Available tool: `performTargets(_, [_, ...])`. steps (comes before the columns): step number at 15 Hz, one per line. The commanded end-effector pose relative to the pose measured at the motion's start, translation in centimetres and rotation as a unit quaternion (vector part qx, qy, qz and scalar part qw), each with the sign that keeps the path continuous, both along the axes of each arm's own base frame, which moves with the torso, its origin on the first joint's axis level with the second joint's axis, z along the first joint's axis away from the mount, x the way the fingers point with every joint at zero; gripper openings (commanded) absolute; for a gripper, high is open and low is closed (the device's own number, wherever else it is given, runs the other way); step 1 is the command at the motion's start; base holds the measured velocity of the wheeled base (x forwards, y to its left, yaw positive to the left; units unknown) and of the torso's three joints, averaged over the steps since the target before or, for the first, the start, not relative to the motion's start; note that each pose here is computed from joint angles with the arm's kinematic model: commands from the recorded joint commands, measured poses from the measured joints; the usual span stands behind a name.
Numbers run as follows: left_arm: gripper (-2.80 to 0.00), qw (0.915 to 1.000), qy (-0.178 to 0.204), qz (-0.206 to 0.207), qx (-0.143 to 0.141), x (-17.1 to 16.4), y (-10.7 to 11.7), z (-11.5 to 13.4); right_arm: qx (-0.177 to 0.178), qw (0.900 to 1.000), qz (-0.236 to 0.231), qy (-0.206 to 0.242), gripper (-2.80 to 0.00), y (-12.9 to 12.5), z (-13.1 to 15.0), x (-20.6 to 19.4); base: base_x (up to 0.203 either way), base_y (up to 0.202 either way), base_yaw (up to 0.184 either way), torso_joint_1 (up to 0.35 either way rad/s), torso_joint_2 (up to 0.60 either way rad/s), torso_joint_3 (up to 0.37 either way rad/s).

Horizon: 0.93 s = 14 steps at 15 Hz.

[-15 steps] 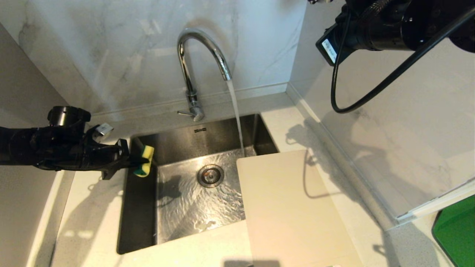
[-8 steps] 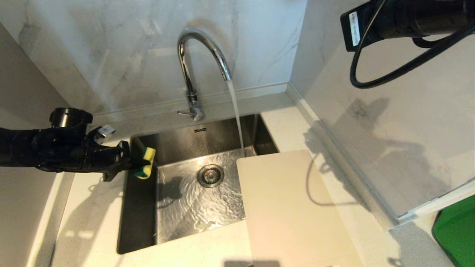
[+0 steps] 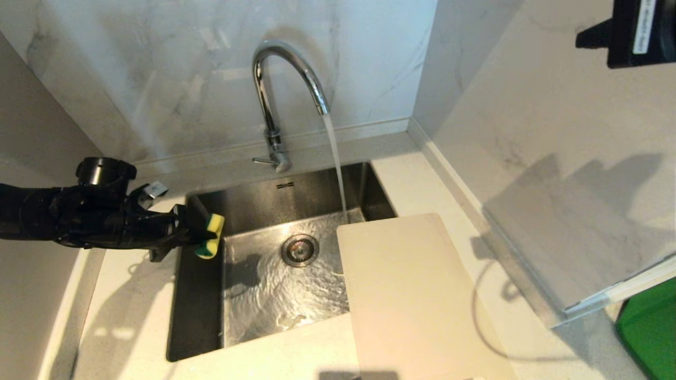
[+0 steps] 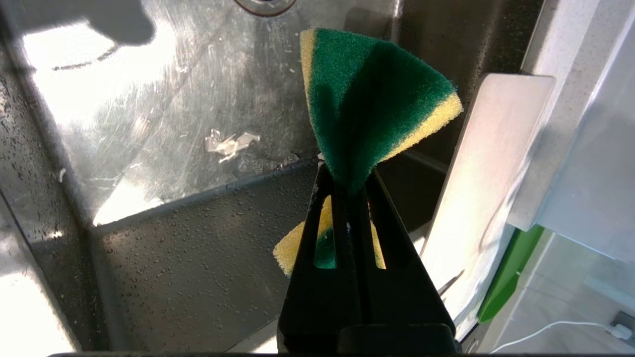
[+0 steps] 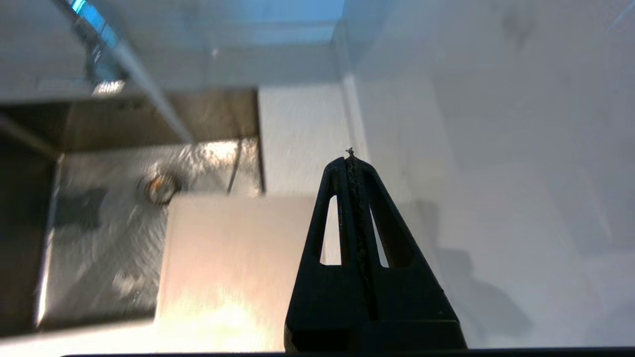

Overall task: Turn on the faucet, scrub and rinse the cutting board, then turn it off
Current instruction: Put down the cleaning cloth

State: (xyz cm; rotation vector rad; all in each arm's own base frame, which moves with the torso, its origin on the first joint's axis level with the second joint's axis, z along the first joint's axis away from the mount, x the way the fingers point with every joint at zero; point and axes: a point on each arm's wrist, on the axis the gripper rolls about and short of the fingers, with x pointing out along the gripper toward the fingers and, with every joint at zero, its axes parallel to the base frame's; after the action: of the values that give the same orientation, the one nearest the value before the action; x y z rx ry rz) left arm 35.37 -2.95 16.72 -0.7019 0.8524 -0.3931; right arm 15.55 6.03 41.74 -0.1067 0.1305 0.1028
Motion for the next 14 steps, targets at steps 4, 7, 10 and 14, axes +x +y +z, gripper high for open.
performTargets(4, [-2.80, 0.9999, 0.010, -0.004, -0.001, 0.1, -0.2, -0.6, 0.005, 0.998, 0.059, 0.006, -2.80, -2.7, -3.4, -7.9, 0.000, 0.000, 0.000, 0.000, 0.00, 0.000])
performTargets(7, [-2.80, 0.9999, 0.012, -0.004, -0.001, 0.1, -0.3, -0.7, 0.010, 0.997, 0.077, -0.001, -2.80, -4.7, -5.9, -11.9, 0.000, 0.000, 0.000, 0.000, 0.00, 0.000])
performTargets(10, [-2.80, 0.9998, 0.021, -0.005, 0.000, 0.5, -0.3, -1.4, 0.021, 0.998, 0.065, 0.001, -2.80, -6.2, -9.1, -14.9, 0.000, 0.000, 0.000, 0.000, 0.00, 0.000])
performTargets(14, [-2.80, 0.9997, 0.023, -0.007, 0.000, 0.5, -0.5, -1.6, 0.067, 0.996, 0.047, 0.016, -2.80, -6.4, -10.1, -15.3, 0.000, 0.000, 0.000, 0.000, 0.00, 0.000])
